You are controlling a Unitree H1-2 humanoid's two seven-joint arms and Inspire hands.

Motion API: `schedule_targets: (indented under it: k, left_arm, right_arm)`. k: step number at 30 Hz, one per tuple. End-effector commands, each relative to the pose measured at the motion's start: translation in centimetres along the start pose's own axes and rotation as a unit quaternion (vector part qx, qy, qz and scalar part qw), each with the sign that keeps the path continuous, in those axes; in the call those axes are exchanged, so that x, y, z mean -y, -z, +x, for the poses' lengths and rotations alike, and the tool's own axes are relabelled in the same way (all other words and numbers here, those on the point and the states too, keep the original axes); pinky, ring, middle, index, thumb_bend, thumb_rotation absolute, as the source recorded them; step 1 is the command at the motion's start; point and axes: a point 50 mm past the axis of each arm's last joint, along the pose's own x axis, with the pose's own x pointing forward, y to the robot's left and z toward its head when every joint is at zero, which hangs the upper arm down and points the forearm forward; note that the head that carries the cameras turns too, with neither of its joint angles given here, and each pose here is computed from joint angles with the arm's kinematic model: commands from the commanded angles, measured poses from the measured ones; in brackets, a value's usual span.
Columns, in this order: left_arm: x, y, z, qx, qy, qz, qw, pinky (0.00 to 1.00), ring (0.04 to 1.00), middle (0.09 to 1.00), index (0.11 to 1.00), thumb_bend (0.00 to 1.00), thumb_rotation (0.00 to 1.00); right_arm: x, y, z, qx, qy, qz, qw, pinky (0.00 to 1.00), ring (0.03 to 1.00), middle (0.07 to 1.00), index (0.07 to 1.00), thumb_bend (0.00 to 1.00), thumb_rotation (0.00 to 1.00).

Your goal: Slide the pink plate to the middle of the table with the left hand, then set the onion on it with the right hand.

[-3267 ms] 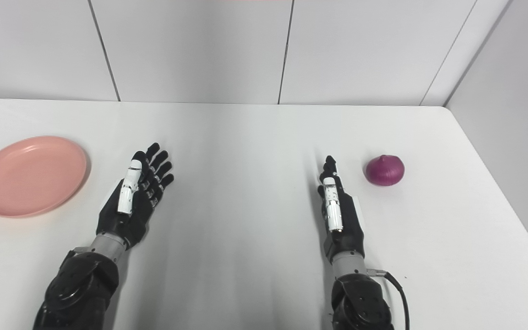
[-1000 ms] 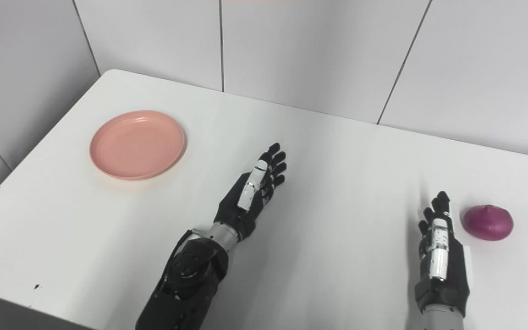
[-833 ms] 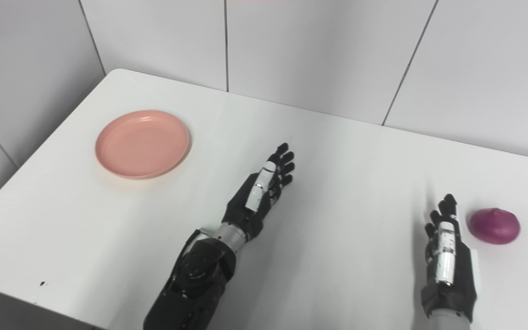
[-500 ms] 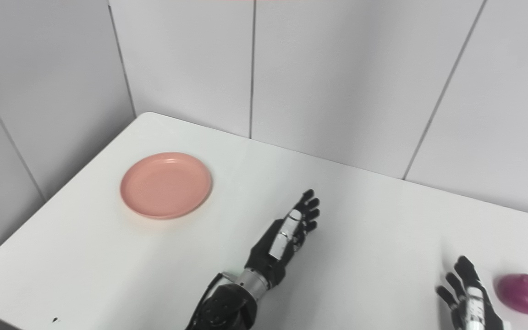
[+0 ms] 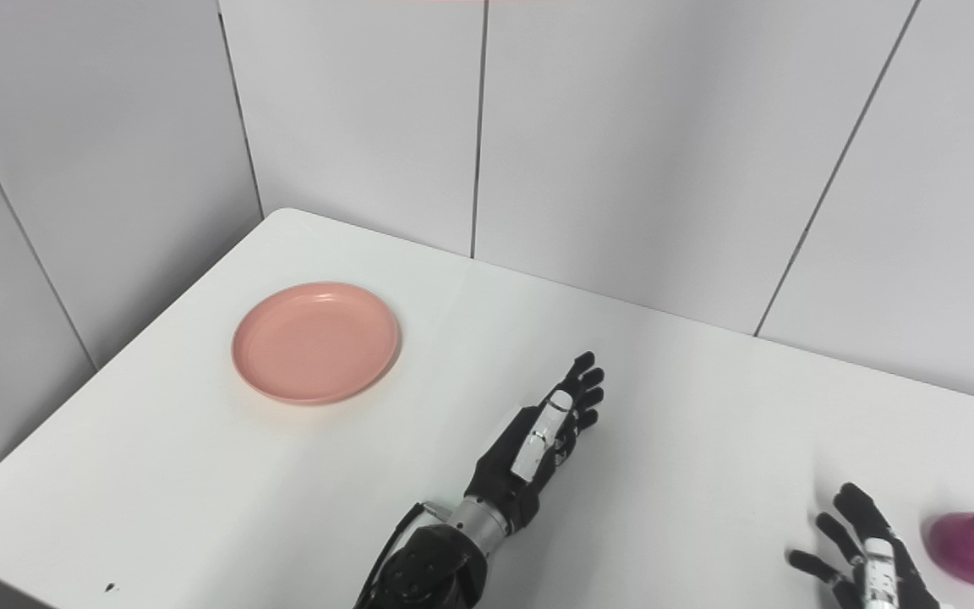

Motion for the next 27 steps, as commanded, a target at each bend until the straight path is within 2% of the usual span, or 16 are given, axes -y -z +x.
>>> schedule_targets:
  k: [1,4,9,14,16,27]
  left_arm:
    - [0.9,0.7,0.1,-0.017,0.0,-0.023,1.0,1.0,1.0,1.0,1.0,0.41,1.0]
    - [0.7,0.4,0.1,-0.01,0.002,-0.024,1.0,1.0,1.0,1.0,1.0,0.4,1.0]
    - [0.2,-1.3,0.2,0.012,0.002,-0.007,1.0,1.0,1.0,1.0,1.0,0.39,1.0]
    - [-0.1,-2.9,0.3,0.031,0.005,0.008,0.999,1.0,1.0,1.0,0.994,0.39,1.0]
    - [-0.2,-3.5,0.3,0.038,0.004,0.01,0.999,1.0,1.0,1.0,0.992,0.41,1.0]
    - [-1.0,-6.5,0.3,0.07,-0.001,0.016,0.997,1.0,1.0,1.0,0.992,0.42,1.0]
  right_arm:
    - [-0.2,-1.3,0.4,0.036,-0.004,0.0,0.999,0.52,0.806,0.849,0.81,0.25,0.88]
    - [-0.2,-1.2,0.4,0.034,-0.003,-0.002,0.999,0.49,0.793,0.841,0.8,0.25,0.88]
    - [-0.3,-1.0,0.5,0.034,-0.004,-0.002,0.999,0.44,0.774,0.827,0.78,0.27,0.86]
    - [-0.4,-1.0,0.4,0.034,-0.003,-0.006,0.999,0.39,0.752,0.81,0.762,0.24,0.86]
    - [-0.4,-1.0,0.4,0.035,-0.005,-0.008,0.999,0.36,0.742,0.802,0.753,0.24,0.87]
    - [-0.5,-0.9,0.6,0.04,-0.008,-0.005,0.999,0.32,0.714,0.783,0.728,0.24,0.86]
